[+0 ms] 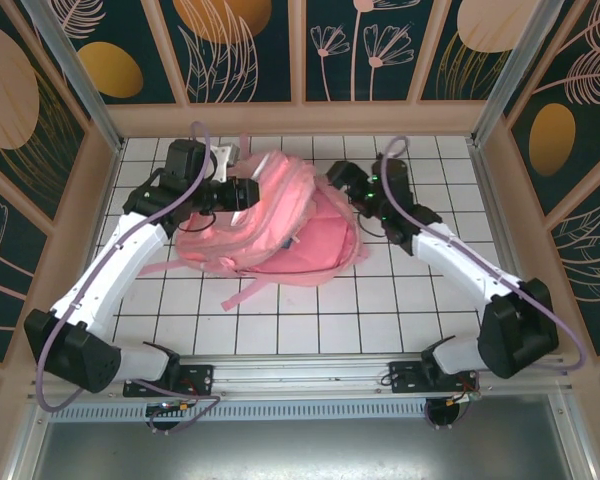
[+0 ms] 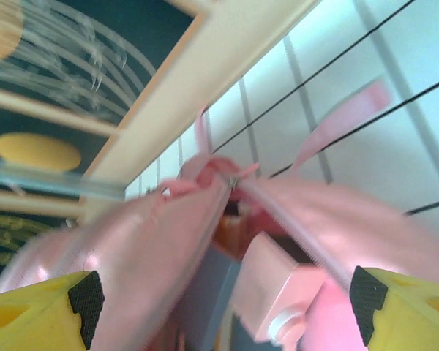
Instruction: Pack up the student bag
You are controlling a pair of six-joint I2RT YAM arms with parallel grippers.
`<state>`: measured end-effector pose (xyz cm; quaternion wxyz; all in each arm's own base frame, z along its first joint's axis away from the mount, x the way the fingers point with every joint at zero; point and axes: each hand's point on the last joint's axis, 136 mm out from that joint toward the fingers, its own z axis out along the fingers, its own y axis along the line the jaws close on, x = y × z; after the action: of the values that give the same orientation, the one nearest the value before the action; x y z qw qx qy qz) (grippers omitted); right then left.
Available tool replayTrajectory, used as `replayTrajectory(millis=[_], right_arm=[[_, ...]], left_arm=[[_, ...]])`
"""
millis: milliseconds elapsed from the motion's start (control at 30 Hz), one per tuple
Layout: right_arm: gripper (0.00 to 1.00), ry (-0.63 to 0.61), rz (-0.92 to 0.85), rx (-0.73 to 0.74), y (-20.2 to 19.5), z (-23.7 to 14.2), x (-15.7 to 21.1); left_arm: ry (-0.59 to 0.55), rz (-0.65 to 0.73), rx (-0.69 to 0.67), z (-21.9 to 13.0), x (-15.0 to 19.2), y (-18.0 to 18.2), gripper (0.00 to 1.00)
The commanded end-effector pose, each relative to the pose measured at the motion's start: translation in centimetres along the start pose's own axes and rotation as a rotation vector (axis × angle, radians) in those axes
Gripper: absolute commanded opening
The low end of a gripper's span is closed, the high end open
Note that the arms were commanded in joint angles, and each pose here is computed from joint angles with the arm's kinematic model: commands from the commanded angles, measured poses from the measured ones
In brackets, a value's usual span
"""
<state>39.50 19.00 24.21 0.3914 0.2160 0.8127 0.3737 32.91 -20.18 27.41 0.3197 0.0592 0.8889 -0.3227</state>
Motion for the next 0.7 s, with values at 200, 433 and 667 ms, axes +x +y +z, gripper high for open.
replayTrajectory(millis=[200,433,667], right_arm=[[0.89,0.214,-0.192,0.012,-0.1,5.6,-0.1],[0.87,0.371,-0.185,0.083,-2.9,12.1,1.5],[0.74,0.431,-0.108,0.135,-7.1,14.4,2.1]], left_arm=[[-0.137,-0.256,-0.301,-4.0,3.2,6.3,0.87],[-0.096,-0.528,-0.455,-4.4,12.0,12.0,0.83],[-0.091,-0.642,-0.532,-4.8,16.4,14.7,0.58]])
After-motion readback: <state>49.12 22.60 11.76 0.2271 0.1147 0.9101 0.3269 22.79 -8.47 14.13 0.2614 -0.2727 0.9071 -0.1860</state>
